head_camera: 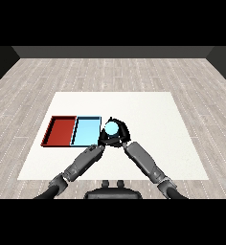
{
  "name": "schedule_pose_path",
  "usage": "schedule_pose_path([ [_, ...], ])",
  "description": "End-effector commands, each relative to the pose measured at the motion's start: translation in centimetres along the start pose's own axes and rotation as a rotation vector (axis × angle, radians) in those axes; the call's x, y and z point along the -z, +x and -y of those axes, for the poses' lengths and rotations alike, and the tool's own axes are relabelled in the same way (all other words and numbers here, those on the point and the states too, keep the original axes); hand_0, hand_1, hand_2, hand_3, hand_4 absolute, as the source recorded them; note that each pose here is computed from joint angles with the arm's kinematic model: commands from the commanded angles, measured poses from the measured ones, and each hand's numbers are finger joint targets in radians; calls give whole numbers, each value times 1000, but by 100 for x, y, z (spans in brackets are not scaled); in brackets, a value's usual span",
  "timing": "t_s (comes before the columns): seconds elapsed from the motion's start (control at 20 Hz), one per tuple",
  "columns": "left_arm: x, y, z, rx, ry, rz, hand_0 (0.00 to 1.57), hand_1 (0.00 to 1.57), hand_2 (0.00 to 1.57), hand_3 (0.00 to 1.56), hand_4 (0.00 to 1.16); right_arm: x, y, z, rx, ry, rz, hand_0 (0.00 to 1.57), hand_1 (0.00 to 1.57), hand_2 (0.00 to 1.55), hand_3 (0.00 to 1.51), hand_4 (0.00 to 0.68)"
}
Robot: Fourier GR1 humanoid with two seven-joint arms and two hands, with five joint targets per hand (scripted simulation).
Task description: Pick the blue can and put it in the blue box
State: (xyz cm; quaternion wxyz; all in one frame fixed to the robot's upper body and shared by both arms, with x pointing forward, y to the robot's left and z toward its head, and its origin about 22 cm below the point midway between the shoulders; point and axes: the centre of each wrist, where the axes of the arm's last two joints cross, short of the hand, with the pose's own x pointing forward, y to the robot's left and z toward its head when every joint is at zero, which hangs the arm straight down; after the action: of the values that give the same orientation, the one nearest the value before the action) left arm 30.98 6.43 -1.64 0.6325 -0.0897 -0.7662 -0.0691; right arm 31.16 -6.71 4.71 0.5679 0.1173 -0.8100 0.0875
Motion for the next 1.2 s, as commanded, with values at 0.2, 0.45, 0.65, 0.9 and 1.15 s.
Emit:
schedule_pose_path([
  [0.2,95,6,174,20,113,-45,1571,1571,1571,1514,1158,-29,136,-62,55,16,10,1439,1439,1462,1378,517],
  [0.45,121,96,201,81,109,-79,1571,1571,1555,1458,1129,-13,-10,7,59,6,2,1417,1417,1455,1370,527],
  [0.65,164,141,55,61,127,-80,1571,1571,1554,1463,1138,92,124,-74,68,1,7,1424,1424,1456,1374,531],
  [0.9,57,148,234,89,145,-32,1571,1571,1554,1464,1140,-144,231,-68,61,-10,-5,1097,1097,1188,1033,400],
  [1.15,81,73,100,93,144,-36,1571,1571,1559,1466,1138,-30,36,-18,-26,-2,-12,0,0,0,0,0],
])
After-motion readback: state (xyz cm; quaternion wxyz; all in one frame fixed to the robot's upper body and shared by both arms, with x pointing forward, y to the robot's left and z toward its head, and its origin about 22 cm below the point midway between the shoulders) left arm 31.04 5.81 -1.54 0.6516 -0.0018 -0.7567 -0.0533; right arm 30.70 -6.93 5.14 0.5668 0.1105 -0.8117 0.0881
